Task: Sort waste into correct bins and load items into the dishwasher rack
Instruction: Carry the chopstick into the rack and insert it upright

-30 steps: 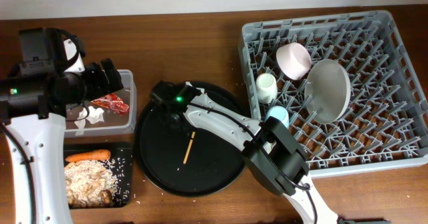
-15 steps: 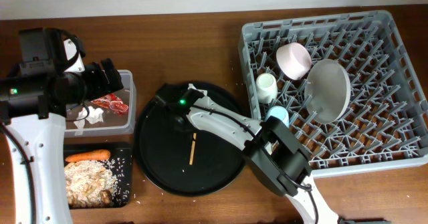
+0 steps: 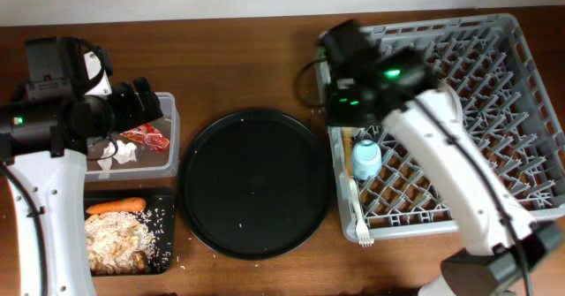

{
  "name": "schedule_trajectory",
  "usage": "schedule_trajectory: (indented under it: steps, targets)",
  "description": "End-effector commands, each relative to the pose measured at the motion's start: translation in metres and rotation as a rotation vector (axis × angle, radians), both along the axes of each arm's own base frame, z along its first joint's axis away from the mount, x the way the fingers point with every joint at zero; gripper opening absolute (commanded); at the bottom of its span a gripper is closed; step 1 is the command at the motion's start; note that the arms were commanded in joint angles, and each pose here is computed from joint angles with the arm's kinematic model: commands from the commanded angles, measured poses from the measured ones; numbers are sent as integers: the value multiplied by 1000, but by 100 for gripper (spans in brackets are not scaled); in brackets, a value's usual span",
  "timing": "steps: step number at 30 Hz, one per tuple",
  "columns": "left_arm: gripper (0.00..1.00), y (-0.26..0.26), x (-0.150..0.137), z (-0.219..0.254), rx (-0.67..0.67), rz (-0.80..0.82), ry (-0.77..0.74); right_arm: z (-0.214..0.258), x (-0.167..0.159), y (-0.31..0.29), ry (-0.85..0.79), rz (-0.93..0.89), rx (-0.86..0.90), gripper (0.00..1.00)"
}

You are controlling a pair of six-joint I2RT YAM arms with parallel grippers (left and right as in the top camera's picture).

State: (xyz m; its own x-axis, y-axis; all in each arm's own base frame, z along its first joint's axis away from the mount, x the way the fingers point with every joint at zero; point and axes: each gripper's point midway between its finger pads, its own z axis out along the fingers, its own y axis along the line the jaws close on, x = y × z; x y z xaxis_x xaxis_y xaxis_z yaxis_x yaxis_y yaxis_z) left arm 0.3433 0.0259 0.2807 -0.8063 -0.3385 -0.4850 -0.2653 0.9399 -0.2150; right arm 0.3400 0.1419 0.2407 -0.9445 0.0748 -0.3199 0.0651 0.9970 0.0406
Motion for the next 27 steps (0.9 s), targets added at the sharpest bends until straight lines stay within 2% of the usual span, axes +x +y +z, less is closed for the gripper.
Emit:
schedule_trajectory:
  steps: [1, 3, 5, 7, 11, 12, 13, 15, 17, 18, 19, 23, 27]
  targets:
    - [99, 2, -1, 9, 5, 19, -24, -13, -5, -45, 99, 50, -97, 4]
    - [99, 2, -1, 9, 5, 19, -25, -37, -10, -71, 195, 87, -151, 4]
    - [99, 2, -1, 9, 5, 19, -24, -53, -11, -102, 235, 21, -203, 4]
    - [99, 2, -1, 9, 5, 19, -24, -66, -10, -117, 253, -22, -204, 4]
    - [99, 2, -1, 9, 5, 19, -24, -108, -11, -141, 291, 5, -211, 4]
    - [99, 2, -1, 9, 5, 19, -24, -111, -9, -143, 283, 0, -210, 6]
    - [99, 3, -1, 9, 5, 19, -25, -112, -7, -142, 275, -1, -209, 11]
    - [99, 2, -1, 9, 5, 19, -24, -112, -3, -142, 259, -2, -207, 18]
    - [99, 2, -1, 9, 5, 19, -25, -112, -2, -142, 254, -3, -207, 31]
    - [99, 2, -1, 9, 5, 19, -24, -112, -2, -142, 254, -3, -207, 42]
    - [99, 2, -1, 9, 5, 19, -24, -112, -2, -142, 254, -2, -207, 46]
    - [99, 3, -1, 9, 5, 19, -25, -91, -11, -122, 288, 22, -90, 44]
    - [99, 2, -1, 9, 5, 19, -24, -50, -51, -83, 399, 59, 144, 45]
